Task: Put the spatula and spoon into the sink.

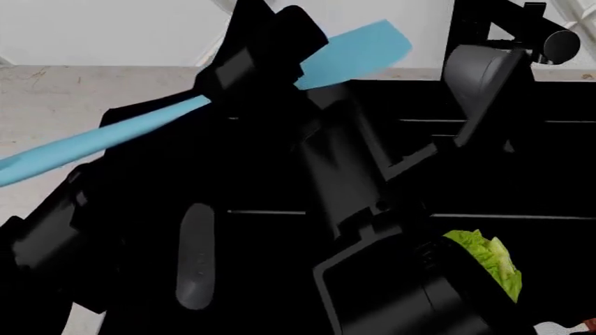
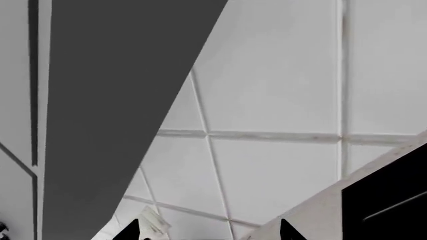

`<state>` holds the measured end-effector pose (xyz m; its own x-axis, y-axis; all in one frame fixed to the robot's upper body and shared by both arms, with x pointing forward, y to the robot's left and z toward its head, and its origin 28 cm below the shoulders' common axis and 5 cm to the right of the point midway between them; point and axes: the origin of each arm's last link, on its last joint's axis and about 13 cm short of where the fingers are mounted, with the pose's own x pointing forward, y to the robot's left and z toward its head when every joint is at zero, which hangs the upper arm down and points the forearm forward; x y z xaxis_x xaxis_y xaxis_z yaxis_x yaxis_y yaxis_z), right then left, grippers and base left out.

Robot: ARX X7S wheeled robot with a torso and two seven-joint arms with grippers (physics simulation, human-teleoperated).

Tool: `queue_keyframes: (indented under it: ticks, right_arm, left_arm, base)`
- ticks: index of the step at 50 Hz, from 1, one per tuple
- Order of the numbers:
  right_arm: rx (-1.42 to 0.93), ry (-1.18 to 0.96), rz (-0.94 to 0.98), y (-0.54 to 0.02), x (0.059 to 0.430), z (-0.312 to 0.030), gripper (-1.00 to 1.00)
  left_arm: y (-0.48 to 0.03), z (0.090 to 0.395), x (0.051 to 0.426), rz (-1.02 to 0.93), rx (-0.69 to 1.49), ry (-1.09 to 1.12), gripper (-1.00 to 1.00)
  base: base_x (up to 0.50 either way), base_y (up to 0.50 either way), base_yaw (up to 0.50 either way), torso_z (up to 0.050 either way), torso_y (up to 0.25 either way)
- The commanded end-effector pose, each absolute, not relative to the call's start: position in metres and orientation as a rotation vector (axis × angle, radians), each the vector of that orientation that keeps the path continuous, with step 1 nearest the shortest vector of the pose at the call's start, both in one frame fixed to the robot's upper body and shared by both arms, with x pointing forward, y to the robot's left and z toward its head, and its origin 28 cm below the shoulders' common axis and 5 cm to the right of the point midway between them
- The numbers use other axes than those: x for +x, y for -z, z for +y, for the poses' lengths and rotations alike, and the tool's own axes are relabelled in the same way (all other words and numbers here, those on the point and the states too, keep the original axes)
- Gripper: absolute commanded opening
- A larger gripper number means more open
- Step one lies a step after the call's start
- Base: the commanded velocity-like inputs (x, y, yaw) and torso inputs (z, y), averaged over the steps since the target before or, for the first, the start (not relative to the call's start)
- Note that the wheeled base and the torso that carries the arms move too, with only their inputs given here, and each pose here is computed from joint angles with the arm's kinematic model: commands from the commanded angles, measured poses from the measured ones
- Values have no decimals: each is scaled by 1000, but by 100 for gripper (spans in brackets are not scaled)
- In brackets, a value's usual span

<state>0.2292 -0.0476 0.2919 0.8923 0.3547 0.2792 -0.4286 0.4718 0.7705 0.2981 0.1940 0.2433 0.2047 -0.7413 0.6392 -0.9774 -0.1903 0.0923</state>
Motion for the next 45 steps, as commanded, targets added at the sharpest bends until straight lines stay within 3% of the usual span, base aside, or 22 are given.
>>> queue_keyframes:
  ticks: [1,3,4,17,26,27,39,45]
  right_arm:
    - [996,-506,-43,-291,238,-42,100]
    - [994,-504,-54,-292,239,-43,100]
    - [963,-485,-88,-291,239,-44,-100]
    - [923,-442,-124,-293,237,-48,-100]
    - [793,-486,-203,-330,237,-50,-100]
    - [778,-485,-221,-336,237,-51,-100]
    - [661,-487,-351,-381,238,-59,-100]
    - [582,-446,-388,-400,241,-64,-100]
  left_arm:
    - [-245,187,291,-1664,1956,-668,-100]
    - [-245,187,291,-1661,1954,-664,-100]
    - [-243,187,291,-1656,1954,-663,-100]
    - [-241,188,292,-1644,1960,-645,-100]
    - [-237,194,279,-1611,1937,-624,-100]
    - [-238,194,274,-1615,1931,-625,100]
    - [-223,192,215,-1619,1820,-431,100]
    - [-218,198,188,-1399,1696,-234,100]
  base:
    - [0,0,0,0,0]
    - [0,0,0,0,0]
    - [0,0,0,0,0]
    - [0,0,0,0,0]
    - [0,0,0,0,0]
    - [0,0,0,0,0]
    - [0,0,0,0,0]
    - [0,0,0,0,0]
